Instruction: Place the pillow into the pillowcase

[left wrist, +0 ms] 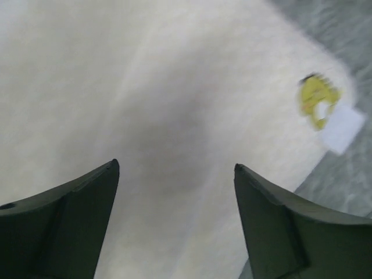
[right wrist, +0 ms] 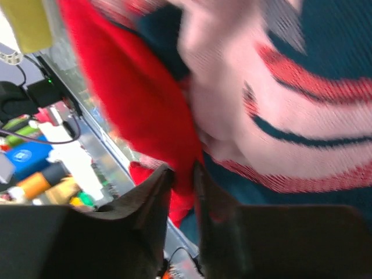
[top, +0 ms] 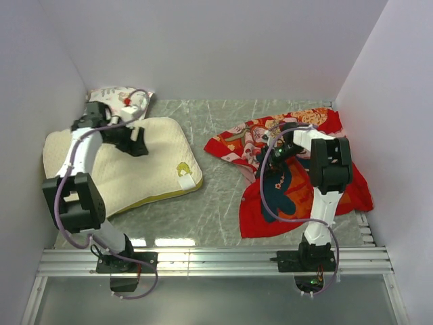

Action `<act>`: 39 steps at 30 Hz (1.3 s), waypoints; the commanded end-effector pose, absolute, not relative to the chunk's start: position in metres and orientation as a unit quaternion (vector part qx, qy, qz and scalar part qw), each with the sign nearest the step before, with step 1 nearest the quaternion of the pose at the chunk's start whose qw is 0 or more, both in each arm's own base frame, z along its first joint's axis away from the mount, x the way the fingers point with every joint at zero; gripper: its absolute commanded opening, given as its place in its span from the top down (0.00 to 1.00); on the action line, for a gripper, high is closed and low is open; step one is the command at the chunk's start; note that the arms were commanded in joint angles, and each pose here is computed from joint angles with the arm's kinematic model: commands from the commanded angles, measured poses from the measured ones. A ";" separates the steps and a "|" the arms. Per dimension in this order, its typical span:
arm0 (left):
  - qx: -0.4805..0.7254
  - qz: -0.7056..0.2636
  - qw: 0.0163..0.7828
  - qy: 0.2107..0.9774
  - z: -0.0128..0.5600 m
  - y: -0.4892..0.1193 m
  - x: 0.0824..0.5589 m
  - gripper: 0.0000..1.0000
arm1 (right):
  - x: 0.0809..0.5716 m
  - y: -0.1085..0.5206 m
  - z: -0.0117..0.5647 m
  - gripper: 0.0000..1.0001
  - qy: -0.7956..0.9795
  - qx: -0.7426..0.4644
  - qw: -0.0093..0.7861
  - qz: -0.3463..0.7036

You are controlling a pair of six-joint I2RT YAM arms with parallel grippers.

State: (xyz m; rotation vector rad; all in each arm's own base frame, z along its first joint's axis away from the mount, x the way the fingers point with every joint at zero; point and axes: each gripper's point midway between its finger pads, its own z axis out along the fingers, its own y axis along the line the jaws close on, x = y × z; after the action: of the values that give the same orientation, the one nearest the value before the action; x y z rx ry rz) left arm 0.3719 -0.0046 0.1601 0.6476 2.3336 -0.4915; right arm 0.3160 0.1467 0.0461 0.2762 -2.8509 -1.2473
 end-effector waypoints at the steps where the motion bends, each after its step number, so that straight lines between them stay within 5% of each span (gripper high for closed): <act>1: 0.286 -0.287 0.357 0.842 0.190 -0.103 0.363 0.18 | 0.315 0.152 0.056 0.68 -0.908 0.085 0.000 -0.411; 11: 0.204 -0.492 0.326 0.781 0.188 -0.302 0.346 0.32 | 0.321 0.145 0.062 0.61 -0.925 0.076 -0.031 -0.371; 16: 0.167 -0.535 0.286 0.777 0.156 -0.356 0.349 0.51 | 0.325 0.156 0.065 0.74 -0.917 0.091 -0.029 -0.387; 22: 0.119 -0.569 0.225 0.782 0.132 -0.388 0.339 0.58 | 0.322 0.176 0.074 0.92 -0.900 0.095 -0.019 -0.424; 39: 0.055 -0.561 0.208 0.799 0.090 -0.407 0.348 0.66 | 0.312 0.185 0.080 1.00 -0.882 0.089 -0.001 -0.464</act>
State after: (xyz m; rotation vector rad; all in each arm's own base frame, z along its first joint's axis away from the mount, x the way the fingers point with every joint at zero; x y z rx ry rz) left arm 0.3349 -0.3969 0.0676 0.1512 2.3291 -1.5258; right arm 0.3126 0.1810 0.0731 0.2695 -2.8041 -1.3978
